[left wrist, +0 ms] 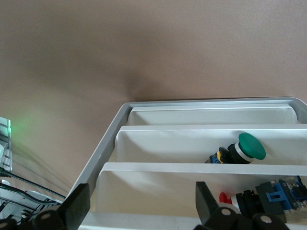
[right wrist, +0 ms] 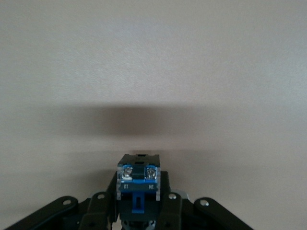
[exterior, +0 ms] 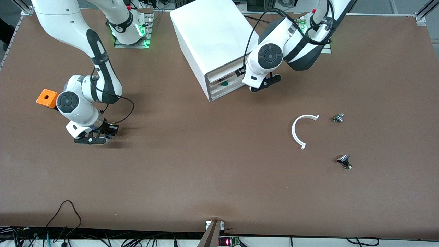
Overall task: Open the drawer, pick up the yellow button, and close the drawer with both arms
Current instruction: 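Lower the button onto the table with the right gripper and open it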
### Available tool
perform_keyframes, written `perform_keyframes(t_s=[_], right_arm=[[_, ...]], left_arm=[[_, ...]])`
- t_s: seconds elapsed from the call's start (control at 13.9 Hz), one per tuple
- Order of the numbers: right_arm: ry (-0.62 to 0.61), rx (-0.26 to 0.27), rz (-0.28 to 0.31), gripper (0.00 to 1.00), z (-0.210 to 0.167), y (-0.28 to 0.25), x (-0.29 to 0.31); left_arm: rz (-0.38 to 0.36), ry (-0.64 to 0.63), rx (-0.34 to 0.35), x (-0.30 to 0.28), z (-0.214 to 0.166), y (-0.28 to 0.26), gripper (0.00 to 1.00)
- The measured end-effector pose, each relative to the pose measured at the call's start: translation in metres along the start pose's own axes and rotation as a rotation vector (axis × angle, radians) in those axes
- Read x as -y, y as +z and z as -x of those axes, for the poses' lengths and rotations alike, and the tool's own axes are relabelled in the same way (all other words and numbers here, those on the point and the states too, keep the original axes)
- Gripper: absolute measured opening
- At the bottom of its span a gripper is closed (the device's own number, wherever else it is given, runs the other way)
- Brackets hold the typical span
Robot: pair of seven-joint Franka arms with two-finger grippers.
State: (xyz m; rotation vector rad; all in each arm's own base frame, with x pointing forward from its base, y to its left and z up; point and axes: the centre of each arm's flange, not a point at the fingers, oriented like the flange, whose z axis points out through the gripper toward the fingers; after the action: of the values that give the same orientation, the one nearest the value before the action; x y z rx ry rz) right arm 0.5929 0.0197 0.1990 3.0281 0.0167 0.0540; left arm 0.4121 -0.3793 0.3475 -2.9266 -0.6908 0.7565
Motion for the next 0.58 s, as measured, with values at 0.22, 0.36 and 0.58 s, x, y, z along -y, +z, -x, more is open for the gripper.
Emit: perform_keyframes(t_s=[0.22, 0.36, 0.58], right_arm=[[-0.003, -0.018, -0.005, 0.57, -0.005, -0.007, 0.003], [-0.005, -0.045, -0.013, 0.78, -0.015, -0.025, 0.005], [-0.005, -0.025, -0.036, 0.99, -0.033, -0.074, 0.007]], left_arm=[[-0.005, -0.003, 0.023, 0.000, 0.003, 0.002, 0.97], [-0.012, -0.003, 0.028, 0.001, 0.004, 0.002, 0.97], [-0.011, 0.009, 0.028, 0.001, 0.003, 0.001, 0.97]])
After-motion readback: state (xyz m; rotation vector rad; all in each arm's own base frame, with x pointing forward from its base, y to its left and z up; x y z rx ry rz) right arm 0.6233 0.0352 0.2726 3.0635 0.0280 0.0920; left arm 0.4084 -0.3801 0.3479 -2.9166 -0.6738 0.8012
